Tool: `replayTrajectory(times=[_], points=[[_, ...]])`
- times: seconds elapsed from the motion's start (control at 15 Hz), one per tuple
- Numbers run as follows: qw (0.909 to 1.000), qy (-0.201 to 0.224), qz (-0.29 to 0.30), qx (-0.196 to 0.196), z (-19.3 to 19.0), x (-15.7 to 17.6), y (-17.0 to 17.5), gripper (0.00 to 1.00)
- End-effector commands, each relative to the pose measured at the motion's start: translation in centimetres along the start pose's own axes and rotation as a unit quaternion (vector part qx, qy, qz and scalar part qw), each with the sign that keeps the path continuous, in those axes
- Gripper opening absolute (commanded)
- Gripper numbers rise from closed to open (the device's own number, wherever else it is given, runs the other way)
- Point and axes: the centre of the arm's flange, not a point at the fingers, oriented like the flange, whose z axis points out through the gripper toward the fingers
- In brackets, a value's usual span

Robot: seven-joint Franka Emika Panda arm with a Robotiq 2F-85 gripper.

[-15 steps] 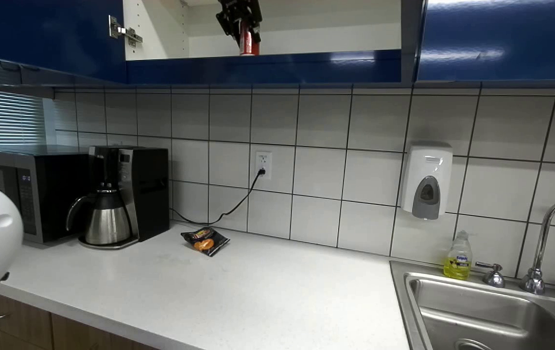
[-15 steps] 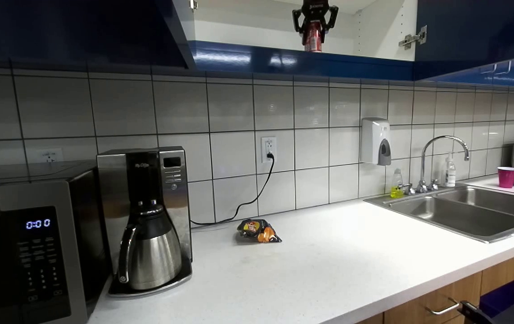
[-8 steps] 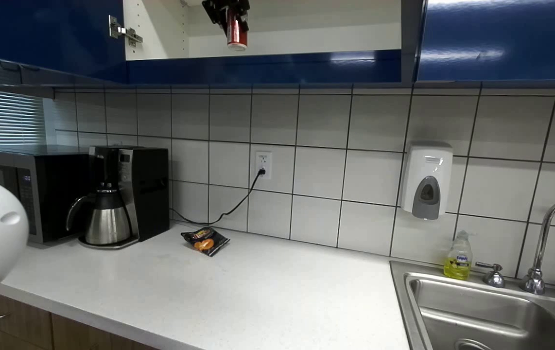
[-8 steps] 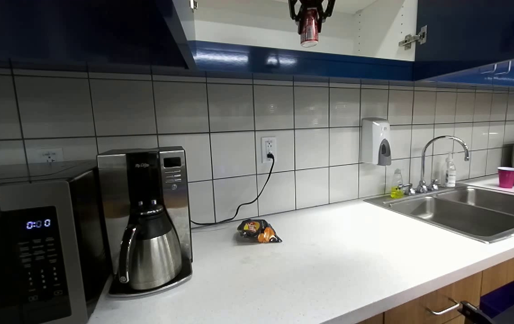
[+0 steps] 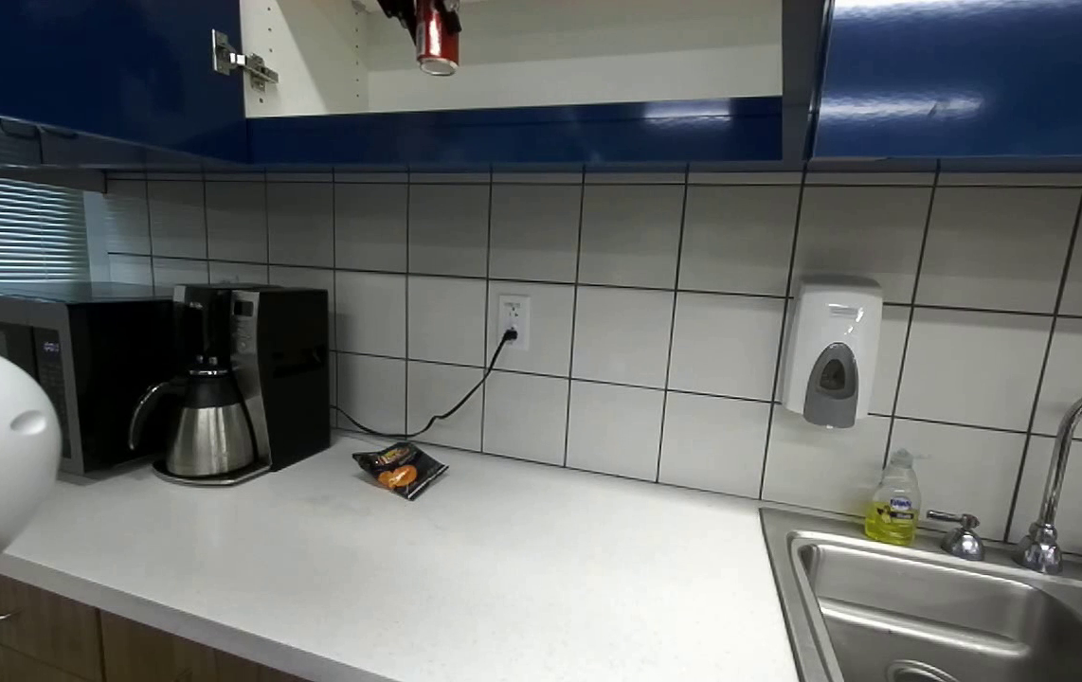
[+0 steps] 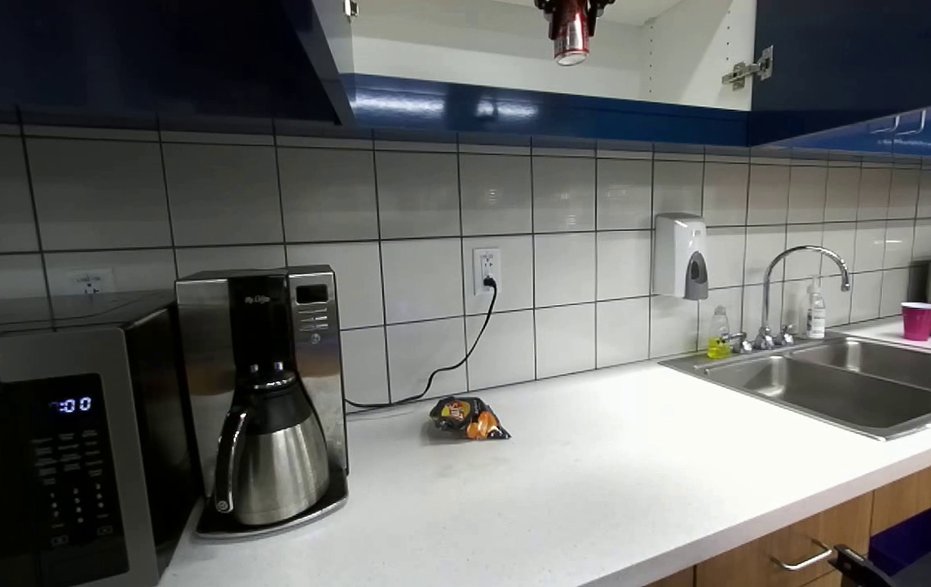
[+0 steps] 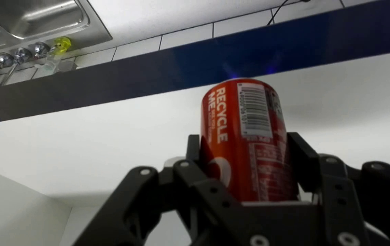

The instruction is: Place the red can on the counter.

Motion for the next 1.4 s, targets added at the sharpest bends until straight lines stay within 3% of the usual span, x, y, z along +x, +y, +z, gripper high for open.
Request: replayTrajectory(times=[0.0,0.27,0.67,1.0,1.33], points=[[0.9996,-0.016,-0.021,0.003,-0.9,-5.8,-0.3,0.39],[0.9974,-0.049,-0.051,0.012,0.6,-10.8,-1.7,0.39],[0.9897,-0.116,-0.083,0.013,6.3,-17.2,-3.0,0.39],[0.9838,-0.15,-0.098,0.009,13.7,-20.8,-3.8,0.39],[0.9825,-0.158,-0.097,0.014,22.4,-23.7,-3.7,0.39]])
